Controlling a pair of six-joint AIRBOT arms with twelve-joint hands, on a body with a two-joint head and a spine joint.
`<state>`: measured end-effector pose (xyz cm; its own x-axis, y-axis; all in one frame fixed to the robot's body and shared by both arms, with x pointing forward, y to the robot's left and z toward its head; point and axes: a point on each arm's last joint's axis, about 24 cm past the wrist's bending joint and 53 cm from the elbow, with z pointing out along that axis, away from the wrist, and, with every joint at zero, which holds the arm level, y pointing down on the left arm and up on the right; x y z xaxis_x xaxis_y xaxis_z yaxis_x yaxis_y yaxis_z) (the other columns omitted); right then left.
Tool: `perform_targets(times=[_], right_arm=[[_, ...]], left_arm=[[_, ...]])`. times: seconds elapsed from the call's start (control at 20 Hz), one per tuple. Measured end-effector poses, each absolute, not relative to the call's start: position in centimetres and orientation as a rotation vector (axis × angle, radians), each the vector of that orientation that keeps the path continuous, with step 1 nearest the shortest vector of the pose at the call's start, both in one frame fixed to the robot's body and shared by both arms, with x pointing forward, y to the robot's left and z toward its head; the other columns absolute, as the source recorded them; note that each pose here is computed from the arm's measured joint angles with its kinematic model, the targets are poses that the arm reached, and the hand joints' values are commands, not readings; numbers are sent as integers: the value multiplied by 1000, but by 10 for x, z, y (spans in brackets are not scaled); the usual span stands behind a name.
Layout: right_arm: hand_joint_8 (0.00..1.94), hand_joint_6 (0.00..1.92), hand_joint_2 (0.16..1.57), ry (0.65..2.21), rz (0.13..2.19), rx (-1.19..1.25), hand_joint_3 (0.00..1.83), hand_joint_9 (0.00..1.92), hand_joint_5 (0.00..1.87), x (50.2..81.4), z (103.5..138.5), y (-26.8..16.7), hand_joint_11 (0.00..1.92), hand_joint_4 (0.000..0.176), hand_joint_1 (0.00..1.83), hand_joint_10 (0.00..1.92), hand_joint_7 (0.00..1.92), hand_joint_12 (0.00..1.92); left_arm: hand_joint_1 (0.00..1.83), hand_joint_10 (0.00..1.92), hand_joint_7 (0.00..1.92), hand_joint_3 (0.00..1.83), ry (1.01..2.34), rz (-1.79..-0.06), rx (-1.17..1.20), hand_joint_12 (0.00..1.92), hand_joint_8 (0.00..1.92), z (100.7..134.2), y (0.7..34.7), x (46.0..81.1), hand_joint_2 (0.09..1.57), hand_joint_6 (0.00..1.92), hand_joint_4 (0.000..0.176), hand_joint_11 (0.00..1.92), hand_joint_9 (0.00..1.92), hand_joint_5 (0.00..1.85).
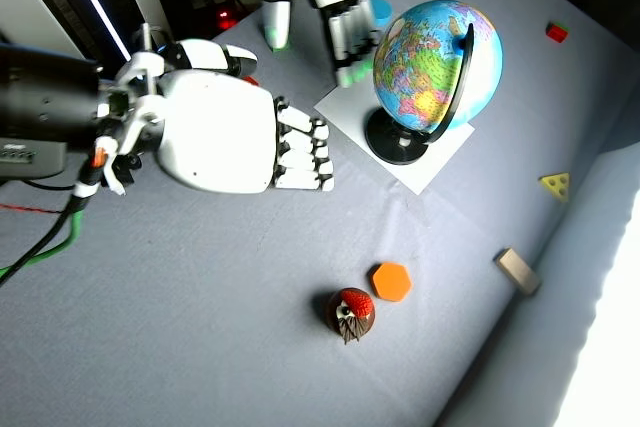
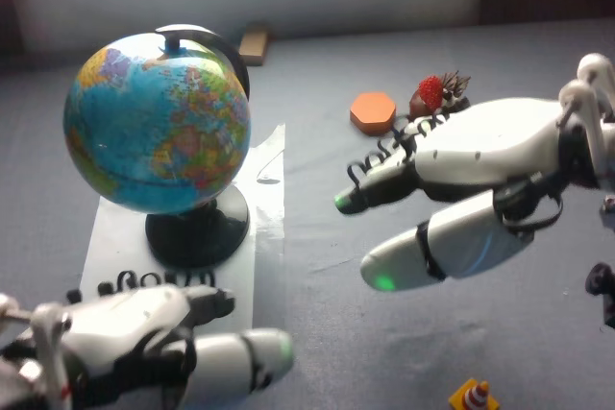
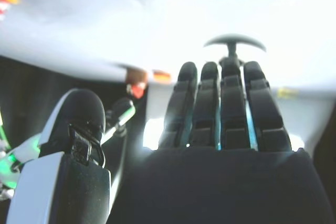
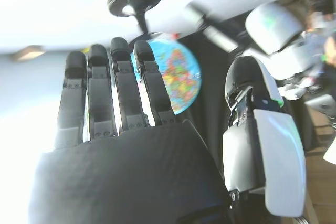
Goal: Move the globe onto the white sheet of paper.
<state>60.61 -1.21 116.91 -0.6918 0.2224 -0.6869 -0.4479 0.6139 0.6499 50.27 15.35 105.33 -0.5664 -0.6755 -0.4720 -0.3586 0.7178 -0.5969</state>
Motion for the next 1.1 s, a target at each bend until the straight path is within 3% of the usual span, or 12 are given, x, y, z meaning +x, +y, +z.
perform_targets(times=[0.15,0.25,0.35,0.4,0.45,0.6,0.65,0.75,0.8,0.85,0.9,1.1], right_arm=[[72,108,1137,2026,1088,-134,0,556,591,607,1170,-21,0,0,0,136,685,1485],[59,264,1148,1963,1073,-102,0,611,688,608,1181,-29,110,0,0,639,846,1711],[170,632,1170,1885,1039,-114,2,592,719,603,1190,-31,239,0,0,1149,971,1814],[532,859,1200,1877,1030,-103,5,642,740,602,1191,-30,354,0,0,1342,938,1864],[910,1077,1230,1883,1019,-60,7,691,754,603,1190,-32,475,0,23,1491,893,1910],[1489,1504,1375,1879,994,88,27,944,882,613,1190,-46,875,0,247,1748,975,1921],[1575,1552,1396,1828,945,98,26,1029,933,615,1198,-50,992,0,378,1820,1054,1921],[1575,1552,1396,1829,877,78,26,1029,933,616,1192,-50,992,0,378,1820,1054,1921],[1791,1721,1422,1853,832,77,30,1136,1030,616,1184,-50,1154,0,593,1901,1152,1921],[1791,1721,1422,1893,794,91,30,1136,1030,614,1172,-47,1154,0,593,1901,1152,1921],[1911,1861,1436,1906,790,107,34,1215,1073,613,1168,-45,1271,0,701,1917,1208,1921],[1941,1921,1439,1910,772,166,36,1270,1105,616,1165,-50,1341,0,753,1921,1270,1921]], left_arm=[[0,18,457,0,2276,-570,-768,546,10,1058,134,503,1207,25,0,0,322,447],[0,53,637,0,2317,-574,-767,1091,14,1059,124,500,1215,33,0,72,570,580],[0,293,877,0,2319,-579,-734,1336,47,1066,117,503,1237,52,0,261,777,764],[0,588,993,0,2317,-579,-744,1443,96,1068,117,503,1275,88,0,348,786,866],[23,829,1073,5,2315,-571,-755,1543,221,1068,118,502,1312,192,0,444,818,963],[284,1622,953,5,2293,-568,-767,1882,1389,1074,120,512,1395,938,0,662,919,993],[374,1830,957,4,2274,-560,-745,1913,1614,1077,123,519,1417,1183,0,749,942,961],[374,1830,957,4,2270,-569,-744,1913,1614,1079,121,521,1417,1183,0,749,942,961],[578,1903,1071,1,2269,-573,-742,1919,1817,1080,121,521,1419,1665,0,954,1088,991],[578,1903,1071,1,2258,-579,-747,1919,1817,1083,122,523,1419,1665,0,954,1088,991],[670,1917,1129,6,2245,-582,-746,1921,1900,1087,123,526,1444,1862,0,1050,1187,1010],[725,1921,1163,1,2220,-599,-740,1921,1921,1096,121,530,1449,1921,0,1091,1218,1022]])
